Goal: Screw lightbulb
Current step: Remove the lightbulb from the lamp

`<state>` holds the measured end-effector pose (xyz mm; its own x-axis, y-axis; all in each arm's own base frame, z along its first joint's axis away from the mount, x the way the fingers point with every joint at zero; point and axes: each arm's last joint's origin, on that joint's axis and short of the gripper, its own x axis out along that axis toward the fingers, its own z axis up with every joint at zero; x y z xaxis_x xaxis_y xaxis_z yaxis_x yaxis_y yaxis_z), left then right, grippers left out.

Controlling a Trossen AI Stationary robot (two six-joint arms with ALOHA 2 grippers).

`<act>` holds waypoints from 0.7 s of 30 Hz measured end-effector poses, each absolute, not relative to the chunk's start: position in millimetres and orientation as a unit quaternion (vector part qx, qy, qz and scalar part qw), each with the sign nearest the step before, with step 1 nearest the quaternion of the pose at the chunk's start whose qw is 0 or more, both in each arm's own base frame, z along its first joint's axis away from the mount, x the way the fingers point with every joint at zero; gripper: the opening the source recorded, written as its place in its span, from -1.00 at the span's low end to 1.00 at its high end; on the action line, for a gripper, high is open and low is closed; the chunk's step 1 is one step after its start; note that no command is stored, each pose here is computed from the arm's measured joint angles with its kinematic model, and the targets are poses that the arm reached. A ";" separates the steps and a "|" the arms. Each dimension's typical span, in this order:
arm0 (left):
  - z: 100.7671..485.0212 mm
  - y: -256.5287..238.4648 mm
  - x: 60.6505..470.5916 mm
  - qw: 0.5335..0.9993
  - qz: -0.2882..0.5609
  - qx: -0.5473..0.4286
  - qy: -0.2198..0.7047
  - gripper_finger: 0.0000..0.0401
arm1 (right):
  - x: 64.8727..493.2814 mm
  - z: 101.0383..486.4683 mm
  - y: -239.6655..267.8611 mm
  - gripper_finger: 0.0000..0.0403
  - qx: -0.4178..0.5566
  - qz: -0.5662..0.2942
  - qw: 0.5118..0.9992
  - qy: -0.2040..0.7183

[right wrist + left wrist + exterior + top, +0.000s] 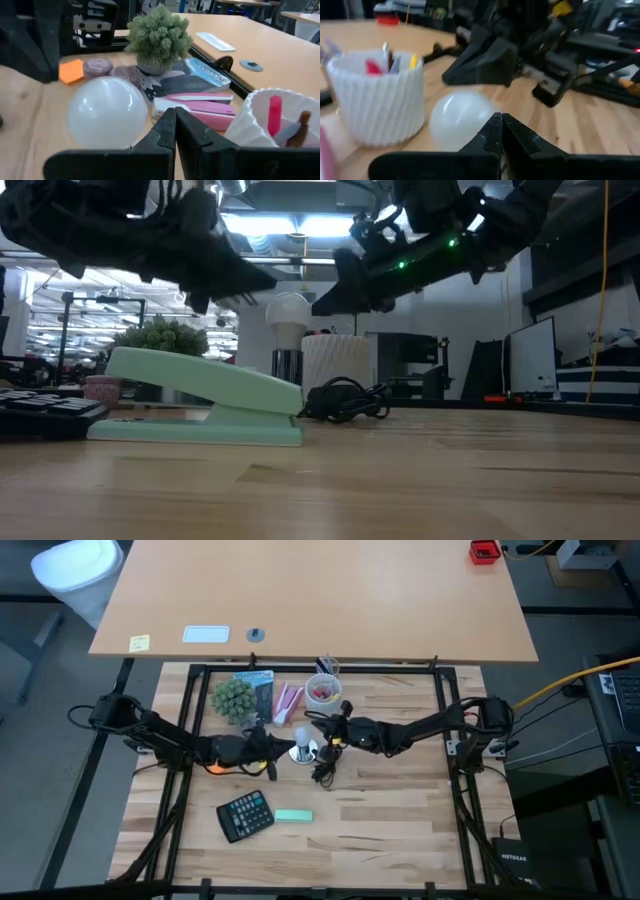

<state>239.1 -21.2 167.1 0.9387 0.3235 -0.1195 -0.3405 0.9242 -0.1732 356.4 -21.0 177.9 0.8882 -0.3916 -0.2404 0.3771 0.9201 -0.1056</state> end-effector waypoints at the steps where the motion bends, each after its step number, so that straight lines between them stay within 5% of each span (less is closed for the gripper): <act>1: 169.5 -21.8 239.3 0.981 0.167 -0.092 0.034 -0.99 | 355.0 181.0 -19.6 -0.94 -0.029 -0.196 0.971 0.130; 9: 180.3 -15.3 239.3 0.975 0.214 -0.052 -0.014 -0.99 | 347.4 207.7 19.0 -0.94 -0.053 -0.140 0.984 0.096; 21: 175.0 3.2 239.2 0.963 0.265 -0.041 0.011 -0.99 | 343.0 199.1 48.7 -0.94 -0.049 -0.098 0.985 0.132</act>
